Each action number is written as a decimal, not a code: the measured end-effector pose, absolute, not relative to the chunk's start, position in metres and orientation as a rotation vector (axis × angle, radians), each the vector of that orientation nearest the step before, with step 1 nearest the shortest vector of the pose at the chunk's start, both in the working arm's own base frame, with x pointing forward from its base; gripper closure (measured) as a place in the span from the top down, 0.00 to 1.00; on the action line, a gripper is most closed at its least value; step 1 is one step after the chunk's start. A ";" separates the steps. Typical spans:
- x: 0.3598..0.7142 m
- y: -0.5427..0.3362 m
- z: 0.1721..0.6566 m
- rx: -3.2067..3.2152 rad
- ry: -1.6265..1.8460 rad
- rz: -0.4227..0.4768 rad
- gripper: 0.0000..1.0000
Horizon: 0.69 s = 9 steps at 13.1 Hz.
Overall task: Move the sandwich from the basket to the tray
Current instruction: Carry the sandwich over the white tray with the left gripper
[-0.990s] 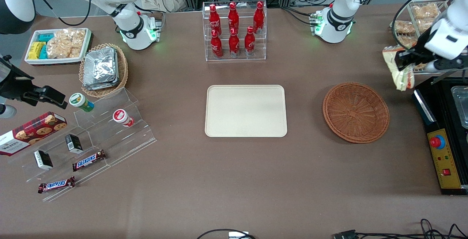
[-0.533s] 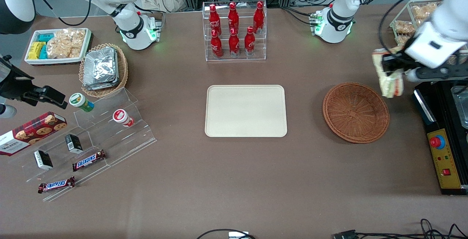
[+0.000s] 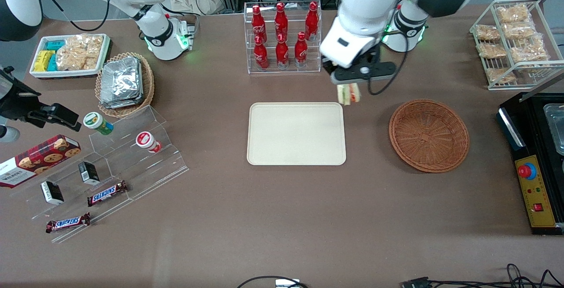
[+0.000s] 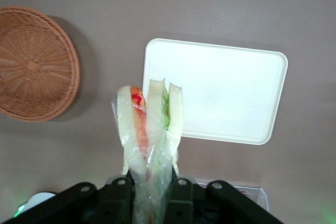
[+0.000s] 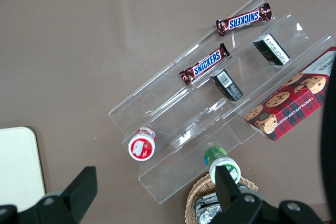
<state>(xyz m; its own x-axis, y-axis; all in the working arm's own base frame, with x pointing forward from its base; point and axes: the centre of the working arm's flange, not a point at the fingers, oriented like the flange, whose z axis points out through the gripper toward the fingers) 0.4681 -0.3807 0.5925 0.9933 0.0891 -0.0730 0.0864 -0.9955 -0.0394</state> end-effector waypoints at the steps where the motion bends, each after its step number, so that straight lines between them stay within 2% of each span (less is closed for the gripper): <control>1: 0.474 -0.386 0.581 -3.094 -0.122 0.135 0.19; 3: 0.486 -0.388 0.554 -3.081 -0.089 0.176 0.19; 4: 0.491 -0.390 0.535 -3.074 -0.065 0.167 0.19; 9: 0.479 -0.398 0.384 -3.068 0.098 -0.020 0.19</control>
<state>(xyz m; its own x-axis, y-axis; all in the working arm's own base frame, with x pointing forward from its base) 0.4786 -0.3980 0.3845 0.9979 -0.0644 0.0109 -0.0634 -0.9954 -0.0724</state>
